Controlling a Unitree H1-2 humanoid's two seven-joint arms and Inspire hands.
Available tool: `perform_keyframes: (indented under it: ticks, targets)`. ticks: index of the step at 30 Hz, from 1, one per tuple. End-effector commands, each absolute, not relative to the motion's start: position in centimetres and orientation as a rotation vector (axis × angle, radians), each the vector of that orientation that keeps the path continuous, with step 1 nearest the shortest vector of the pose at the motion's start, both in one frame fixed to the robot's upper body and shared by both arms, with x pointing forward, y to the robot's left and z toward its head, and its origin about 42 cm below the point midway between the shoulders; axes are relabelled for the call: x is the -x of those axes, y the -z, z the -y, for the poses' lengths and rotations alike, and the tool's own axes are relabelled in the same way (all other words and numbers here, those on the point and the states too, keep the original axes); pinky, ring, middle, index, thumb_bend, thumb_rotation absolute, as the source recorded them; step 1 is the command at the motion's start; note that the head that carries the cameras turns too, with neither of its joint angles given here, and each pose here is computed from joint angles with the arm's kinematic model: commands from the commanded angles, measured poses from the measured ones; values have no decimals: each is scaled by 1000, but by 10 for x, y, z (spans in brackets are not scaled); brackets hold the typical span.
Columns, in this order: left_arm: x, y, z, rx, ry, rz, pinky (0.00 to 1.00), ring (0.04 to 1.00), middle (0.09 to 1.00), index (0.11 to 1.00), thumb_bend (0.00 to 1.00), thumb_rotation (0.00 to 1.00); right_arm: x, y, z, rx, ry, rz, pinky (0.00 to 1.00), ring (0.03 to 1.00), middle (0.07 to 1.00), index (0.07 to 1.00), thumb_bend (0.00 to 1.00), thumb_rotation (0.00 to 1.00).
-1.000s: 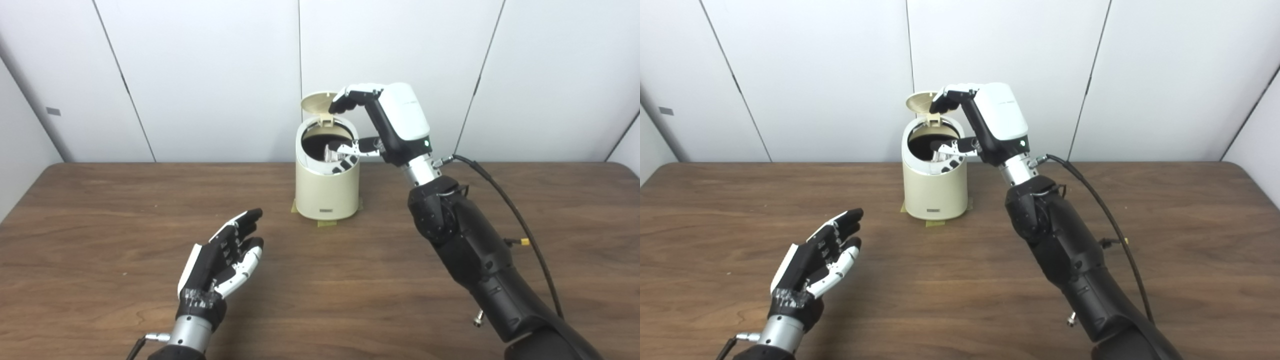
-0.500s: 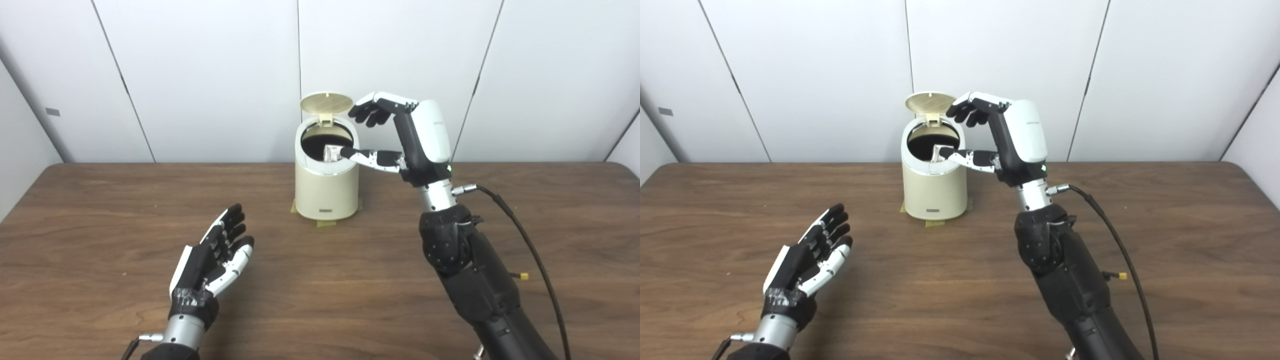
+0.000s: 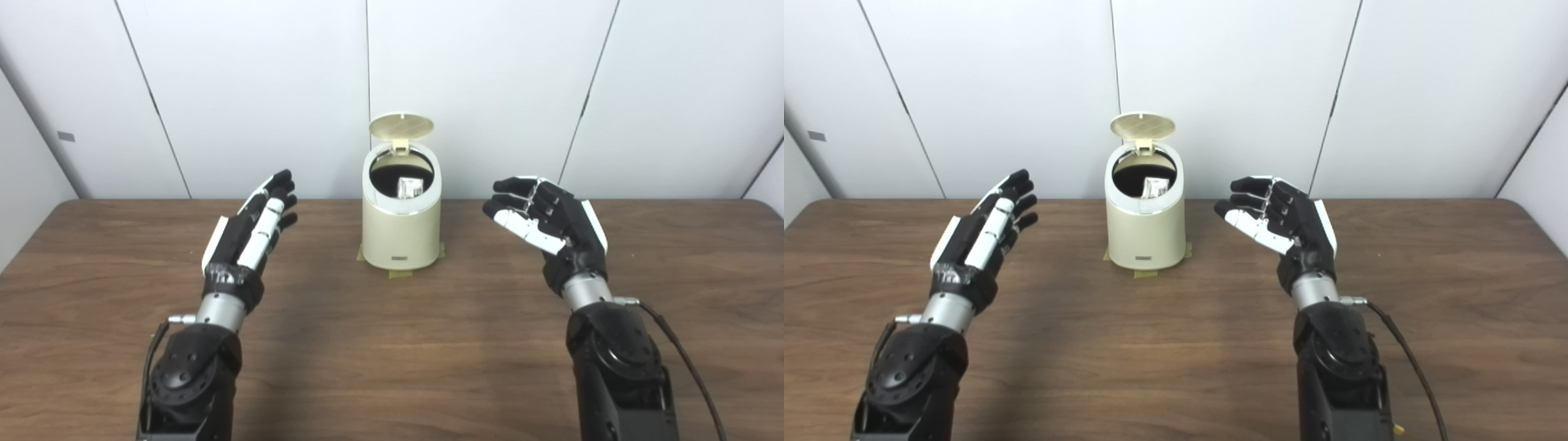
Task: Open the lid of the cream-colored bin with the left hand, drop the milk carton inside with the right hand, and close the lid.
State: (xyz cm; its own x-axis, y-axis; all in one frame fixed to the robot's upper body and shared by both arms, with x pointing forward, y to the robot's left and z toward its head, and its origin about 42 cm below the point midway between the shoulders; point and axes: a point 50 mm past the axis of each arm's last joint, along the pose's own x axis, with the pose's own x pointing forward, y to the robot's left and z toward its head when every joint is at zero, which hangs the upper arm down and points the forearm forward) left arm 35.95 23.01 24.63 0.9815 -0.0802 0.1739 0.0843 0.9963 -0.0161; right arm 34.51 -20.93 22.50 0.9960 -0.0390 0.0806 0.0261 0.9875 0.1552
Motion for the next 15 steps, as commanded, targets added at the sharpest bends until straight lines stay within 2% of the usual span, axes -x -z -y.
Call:
perform_keyframes:
  ticks: [1,2,3,4,6,9,11,15]
  targets:
    - [-377,-274,-226,-15,118,235,926,934,935,907,411,640,-338,-237,217,-185,19,136,794,831,824,498,495,151]
    - [-383,-279,-226,-34,131,242,929,938,939,911,416,646,-334,-233,222,-193,25,127,807,841,832,498,496,153]
    - [-389,-285,-225,-44,142,246,929,942,942,917,407,667,-331,-230,225,-199,29,119,827,861,852,677,491,252]
    - [-396,-291,-223,-52,148,249,923,939,936,911,406,665,-328,-226,229,-199,31,110,848,876,867,755,503,331]
    - [-409,-302,-219,-56,156,251,908,929,920,891,414,661,-320,-219,235,-165,40,100,879,898,889,817,511,441]
    - [-429,-318,-212,-65,173,255,894,915,906,876,429,669,-308,-206,241,-98,45,86,890,907,897,837,554,532]
    - [-440,-326,-207,-86,189,257,889,910,903,872,441,712,-301,-198,243,-53,44,75,888,913,896,841,549,571]
    - [-457,-336,-200,-87,204,237,886,901,901,877,395,735,-293,-185,246,-1,46,70,881,919,901,859,545,686]
